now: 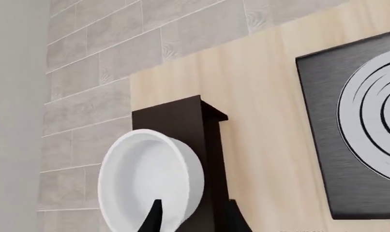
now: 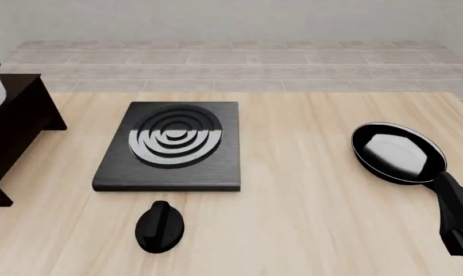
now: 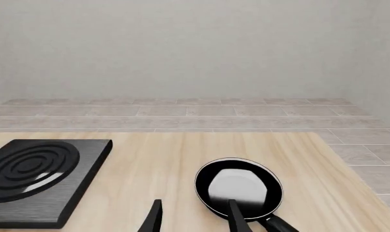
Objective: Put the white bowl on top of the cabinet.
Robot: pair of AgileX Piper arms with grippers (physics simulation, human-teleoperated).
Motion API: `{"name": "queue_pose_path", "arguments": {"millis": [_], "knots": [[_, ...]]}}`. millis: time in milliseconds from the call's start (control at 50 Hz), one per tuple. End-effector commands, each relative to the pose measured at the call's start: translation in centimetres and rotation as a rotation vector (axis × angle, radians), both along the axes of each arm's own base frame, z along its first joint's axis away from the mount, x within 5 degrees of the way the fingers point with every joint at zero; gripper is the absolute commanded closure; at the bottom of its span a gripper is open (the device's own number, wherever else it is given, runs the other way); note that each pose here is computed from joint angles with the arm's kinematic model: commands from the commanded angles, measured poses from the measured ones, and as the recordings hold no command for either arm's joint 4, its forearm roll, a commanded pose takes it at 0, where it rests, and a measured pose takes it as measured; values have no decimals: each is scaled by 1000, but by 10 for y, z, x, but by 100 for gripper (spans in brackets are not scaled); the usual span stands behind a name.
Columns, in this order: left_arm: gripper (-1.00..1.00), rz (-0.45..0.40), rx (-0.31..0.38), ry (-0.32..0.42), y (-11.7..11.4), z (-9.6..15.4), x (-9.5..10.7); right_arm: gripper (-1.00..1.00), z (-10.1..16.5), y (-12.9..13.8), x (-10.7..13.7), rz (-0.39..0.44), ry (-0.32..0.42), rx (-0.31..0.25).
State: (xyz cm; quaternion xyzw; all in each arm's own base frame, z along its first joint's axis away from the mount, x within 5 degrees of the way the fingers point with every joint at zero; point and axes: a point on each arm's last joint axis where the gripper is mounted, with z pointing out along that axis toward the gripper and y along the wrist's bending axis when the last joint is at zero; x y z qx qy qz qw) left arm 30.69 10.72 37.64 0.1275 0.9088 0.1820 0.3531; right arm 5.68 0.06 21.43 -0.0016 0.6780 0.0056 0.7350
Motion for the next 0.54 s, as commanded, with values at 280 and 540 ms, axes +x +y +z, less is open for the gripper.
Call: {"name": "queue_pose_path", "arguments": {"millis": [280, 540], "knots": [[-100, -58, -89, -271, -69, 54, -80, -100, 0, 0, 0, 0, 0, 0], [-100, -217, -112, -427, -107, 65, -142, -100, 0, 0, 0, 0, 0, 0]]}}
